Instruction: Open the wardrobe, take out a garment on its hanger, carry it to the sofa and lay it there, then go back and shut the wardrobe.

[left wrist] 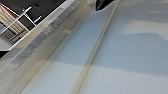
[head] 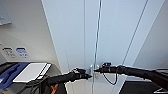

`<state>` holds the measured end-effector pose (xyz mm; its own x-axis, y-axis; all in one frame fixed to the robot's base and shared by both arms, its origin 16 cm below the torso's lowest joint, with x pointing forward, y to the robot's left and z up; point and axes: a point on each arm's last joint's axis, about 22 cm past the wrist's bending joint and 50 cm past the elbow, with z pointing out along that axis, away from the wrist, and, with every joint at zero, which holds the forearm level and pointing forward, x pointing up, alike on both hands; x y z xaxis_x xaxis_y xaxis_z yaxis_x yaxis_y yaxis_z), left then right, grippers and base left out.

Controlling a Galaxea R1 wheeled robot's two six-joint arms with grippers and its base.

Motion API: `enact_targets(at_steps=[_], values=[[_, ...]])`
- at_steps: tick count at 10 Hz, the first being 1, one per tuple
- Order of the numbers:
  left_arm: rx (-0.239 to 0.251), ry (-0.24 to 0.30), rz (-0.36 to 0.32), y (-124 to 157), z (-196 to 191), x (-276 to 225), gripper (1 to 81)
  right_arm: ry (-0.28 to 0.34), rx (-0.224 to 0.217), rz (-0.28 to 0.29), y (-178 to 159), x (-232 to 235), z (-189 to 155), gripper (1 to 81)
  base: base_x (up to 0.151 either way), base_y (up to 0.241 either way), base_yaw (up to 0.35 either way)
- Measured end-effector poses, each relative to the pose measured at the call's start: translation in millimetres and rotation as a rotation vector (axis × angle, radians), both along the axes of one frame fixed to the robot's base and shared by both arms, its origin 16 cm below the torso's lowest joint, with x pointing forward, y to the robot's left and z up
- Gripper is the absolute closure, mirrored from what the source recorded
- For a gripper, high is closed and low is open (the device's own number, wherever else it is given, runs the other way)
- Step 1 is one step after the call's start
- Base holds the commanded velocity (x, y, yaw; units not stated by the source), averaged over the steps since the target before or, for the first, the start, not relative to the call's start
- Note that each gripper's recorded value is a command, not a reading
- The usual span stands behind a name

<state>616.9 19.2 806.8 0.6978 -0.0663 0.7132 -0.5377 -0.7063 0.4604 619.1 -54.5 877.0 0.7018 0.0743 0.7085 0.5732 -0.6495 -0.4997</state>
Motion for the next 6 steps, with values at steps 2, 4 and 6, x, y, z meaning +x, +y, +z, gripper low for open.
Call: enact_targets(at_steps=[2, 4, 6], values=[[0.01, -0.015, -0.009, -15.0, -1.7, 3.1, 1.0, -0.001, 0.004, 0.003, 2.1, -1.1, -0.1, 1.0, 0.0, 0.0, 0.0], [0.021, -0.033, -0.028, -28.0, -1.6, 2.7, 1.0, -0.002, 0.005, 0.002, 1.9, -1.0, -0.3, 1.0, 0.0, 0.0, 0.0], [0.036, -0.044, -0.03, -40.5, -4.8, 6.2, 1.0, -0.003, 0.006, 0.003, 2.3, -1.6, 0.2, 1.0, 0.0, 0.0, 0.0]])
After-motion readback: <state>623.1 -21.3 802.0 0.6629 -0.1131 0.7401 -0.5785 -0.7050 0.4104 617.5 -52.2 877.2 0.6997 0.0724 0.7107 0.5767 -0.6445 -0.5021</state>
